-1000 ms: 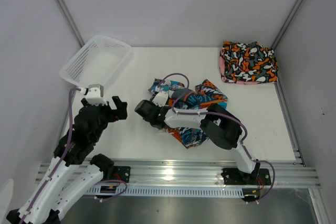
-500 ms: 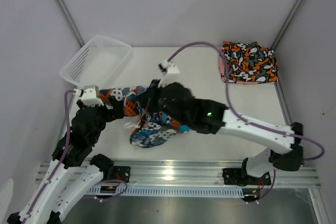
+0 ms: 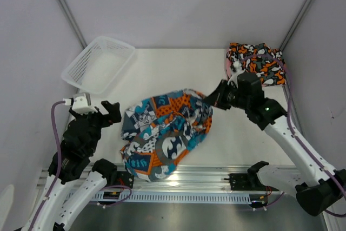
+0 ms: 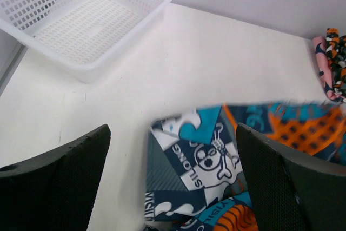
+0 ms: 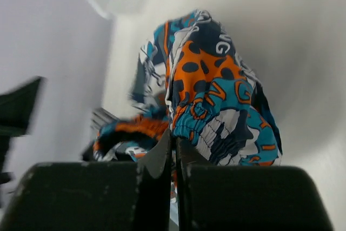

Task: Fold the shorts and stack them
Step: Flatten the shorts out

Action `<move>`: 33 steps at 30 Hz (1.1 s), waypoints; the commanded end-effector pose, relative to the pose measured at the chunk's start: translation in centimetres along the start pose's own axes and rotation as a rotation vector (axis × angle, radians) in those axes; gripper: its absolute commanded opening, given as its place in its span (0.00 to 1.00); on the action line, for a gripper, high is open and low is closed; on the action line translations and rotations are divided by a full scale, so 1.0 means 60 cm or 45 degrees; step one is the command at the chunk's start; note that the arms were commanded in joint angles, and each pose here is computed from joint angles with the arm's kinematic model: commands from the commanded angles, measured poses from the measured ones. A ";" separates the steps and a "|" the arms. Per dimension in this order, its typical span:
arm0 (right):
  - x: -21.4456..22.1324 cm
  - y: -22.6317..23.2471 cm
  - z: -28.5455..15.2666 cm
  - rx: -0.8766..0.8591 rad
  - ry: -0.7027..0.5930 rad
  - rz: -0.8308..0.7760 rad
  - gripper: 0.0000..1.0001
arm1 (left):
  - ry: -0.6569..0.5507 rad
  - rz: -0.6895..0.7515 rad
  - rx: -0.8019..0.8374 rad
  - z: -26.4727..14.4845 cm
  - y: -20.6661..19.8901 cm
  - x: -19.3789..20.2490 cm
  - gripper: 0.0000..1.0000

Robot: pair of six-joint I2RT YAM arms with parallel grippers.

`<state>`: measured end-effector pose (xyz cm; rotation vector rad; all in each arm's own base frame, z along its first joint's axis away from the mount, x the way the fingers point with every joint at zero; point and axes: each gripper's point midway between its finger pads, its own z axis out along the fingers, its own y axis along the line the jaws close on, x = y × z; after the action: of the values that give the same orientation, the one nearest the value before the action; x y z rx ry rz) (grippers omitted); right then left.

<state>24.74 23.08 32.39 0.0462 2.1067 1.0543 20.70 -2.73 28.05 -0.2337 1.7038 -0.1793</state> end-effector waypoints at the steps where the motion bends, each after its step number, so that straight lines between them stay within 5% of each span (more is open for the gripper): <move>1: 0.129 -0.078 0.013 -0.037 0.323 0.095 0.00 | 0.036 0.039 -0.019 0.015 -0.002 0.007 0.99; 9: 0.192 -0.175 0.041 0.087 0.362 0.123 0.00 | 0.262 0.090 0.318 0.033 -0.091 0.069 0.99; 19: 0.141 -0.265 0.064 0.325 0.214 0.181 0.02 | 0.424 -0.031 0.619 0.023 -0.178 0.107 0.99; 22: 0.136 -0.290 0.057 0.394 0.177 0.208 0.21 | 0.486 -0.056 0.698 0.026 -0.211 0.138 0.99; 33: 0.153 -0.349 0.058 0.429 0.191 0.316 0.46 | 0.666 0.172 0.714 0.048 -0.324 0.245 0.99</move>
<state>25.77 14.52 10.74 0.4472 2.4702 0.8194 20.39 -23.67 16.36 0.4254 2.1728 -0.6890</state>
